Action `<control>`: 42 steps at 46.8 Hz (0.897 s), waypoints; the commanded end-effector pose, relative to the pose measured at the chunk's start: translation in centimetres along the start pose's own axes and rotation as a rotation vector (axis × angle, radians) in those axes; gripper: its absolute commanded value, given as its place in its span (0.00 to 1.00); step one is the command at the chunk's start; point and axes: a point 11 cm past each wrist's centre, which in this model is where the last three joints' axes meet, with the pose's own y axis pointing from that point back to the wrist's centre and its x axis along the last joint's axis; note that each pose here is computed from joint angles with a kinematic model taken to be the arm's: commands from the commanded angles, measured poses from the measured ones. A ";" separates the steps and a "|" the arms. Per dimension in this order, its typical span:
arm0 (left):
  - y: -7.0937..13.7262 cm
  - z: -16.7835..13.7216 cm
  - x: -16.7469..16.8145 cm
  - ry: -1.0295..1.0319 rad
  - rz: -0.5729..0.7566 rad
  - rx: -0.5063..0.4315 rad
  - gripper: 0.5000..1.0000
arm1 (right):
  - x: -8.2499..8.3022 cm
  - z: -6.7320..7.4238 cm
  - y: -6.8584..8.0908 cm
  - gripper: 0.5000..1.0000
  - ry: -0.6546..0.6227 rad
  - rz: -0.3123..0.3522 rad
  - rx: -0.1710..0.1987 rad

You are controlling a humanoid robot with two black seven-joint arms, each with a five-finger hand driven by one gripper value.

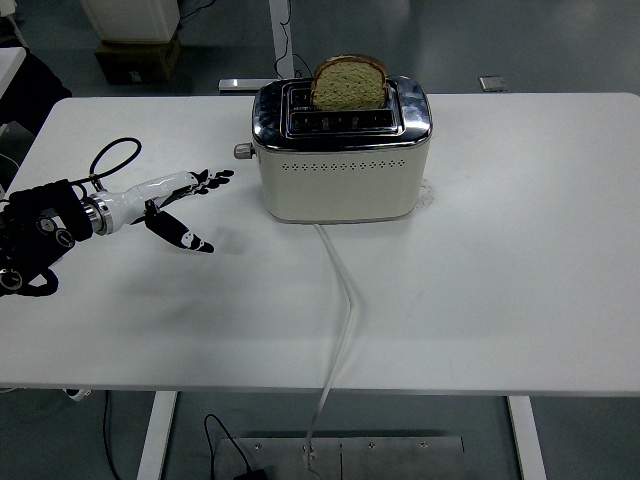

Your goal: Press down toaster

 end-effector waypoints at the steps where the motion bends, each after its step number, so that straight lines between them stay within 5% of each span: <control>1: 0.2 0.0 0.4 0.027 0.013 -0.006 1.00 | 0.0 0.0 0.0 1.00 0.000 0.000 0.000; 22: 4.6 -0.2 6.9 0.346 0.205 -0.093 1.00 | -0.1 0.0 0.0 1.00 0.000 -0.001 0.000; 42: 3.8 1.3 8.3 0.634 0.359 -0.245 1.00 | 0.0 0.0 0.0 1.00 0.000 0.000 0.000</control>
